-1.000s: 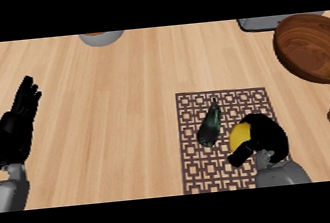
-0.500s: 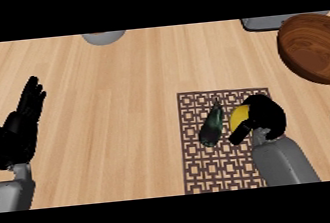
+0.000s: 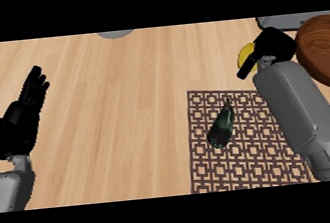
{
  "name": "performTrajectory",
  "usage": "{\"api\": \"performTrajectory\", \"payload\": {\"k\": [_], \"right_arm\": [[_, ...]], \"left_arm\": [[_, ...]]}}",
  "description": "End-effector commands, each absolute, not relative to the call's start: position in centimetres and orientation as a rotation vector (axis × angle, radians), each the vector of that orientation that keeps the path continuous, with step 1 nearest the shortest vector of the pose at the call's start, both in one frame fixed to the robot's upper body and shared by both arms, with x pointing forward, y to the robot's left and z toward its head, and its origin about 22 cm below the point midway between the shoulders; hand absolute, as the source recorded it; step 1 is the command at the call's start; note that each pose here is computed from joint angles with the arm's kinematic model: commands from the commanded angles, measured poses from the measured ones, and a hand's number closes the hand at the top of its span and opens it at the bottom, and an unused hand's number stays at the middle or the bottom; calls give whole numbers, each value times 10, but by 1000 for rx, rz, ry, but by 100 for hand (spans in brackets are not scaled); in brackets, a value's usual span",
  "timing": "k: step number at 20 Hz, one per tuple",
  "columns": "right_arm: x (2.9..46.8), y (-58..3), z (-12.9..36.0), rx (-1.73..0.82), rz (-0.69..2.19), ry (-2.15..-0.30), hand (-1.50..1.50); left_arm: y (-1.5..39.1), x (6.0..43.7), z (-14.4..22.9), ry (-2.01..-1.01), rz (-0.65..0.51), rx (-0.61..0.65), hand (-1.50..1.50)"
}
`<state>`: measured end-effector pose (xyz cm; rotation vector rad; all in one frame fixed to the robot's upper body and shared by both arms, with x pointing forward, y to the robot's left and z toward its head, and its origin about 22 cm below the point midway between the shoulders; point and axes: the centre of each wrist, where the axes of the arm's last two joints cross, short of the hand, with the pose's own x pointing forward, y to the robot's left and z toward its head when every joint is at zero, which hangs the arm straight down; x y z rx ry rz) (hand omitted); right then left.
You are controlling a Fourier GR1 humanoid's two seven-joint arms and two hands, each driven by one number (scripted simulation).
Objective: Pick the lemon from the placemat and place it in the bowl
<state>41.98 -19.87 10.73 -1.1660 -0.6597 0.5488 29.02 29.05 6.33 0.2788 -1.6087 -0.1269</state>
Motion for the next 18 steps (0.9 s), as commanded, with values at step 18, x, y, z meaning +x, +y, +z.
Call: {"api": "performTrajectory", "payload": {"k": [18], "right_arm": [[456,-241,239,-1621,74,-908,150]], "left_arm": [[294,273,40,-1584,-77,318,0]]}}
